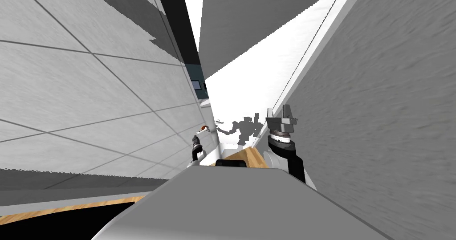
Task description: Push the door open
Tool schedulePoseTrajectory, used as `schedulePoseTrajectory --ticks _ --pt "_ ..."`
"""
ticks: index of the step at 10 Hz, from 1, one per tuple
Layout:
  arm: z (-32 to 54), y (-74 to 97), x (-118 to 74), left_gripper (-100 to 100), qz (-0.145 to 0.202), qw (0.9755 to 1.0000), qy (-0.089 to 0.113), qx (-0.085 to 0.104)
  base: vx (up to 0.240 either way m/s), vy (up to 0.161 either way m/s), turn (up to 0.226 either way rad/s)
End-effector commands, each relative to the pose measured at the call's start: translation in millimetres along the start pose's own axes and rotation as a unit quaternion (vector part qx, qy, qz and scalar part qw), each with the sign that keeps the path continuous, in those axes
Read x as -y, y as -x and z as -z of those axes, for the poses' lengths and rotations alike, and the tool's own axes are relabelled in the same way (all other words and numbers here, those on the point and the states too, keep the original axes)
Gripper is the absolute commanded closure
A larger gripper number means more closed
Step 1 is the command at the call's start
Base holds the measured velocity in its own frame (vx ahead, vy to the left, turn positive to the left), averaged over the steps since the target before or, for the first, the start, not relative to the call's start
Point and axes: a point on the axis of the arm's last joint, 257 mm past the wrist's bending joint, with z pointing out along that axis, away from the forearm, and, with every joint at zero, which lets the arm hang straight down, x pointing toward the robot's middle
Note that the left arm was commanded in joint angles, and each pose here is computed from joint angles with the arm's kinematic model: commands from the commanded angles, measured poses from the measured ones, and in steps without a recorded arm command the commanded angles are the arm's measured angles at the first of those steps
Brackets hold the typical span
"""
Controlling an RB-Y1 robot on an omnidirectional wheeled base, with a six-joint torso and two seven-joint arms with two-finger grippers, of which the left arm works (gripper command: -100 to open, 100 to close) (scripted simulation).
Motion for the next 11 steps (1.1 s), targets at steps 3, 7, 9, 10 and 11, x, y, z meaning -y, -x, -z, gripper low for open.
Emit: schedulePoseTrajectory --ticks 3,7,9,10,11 --pt "2.3 -25.2 -3.6 -100 0.021 0.9997 0.015 -0.006 -0.096 -0.261 0.027" --pt "-0.1 -13.3 -1.6 -100 0.014 0.9999 0.009 0.001 0.030 -0.024 -0.020" --pt "1.4 -6.2 -1.8 -100 0.011 0.9999 0.006 0.006 0.201 0.125 -0.044" --pt "3.3 -4.1 -2.7 -100 0.011 0.9999 0.006 0.008 0.174 0.118 -0.041" --pt "5.9 -3.1 -4.0 -100 0.011 0.9999 0.006 0.011 0.171 0.129 -0.058"
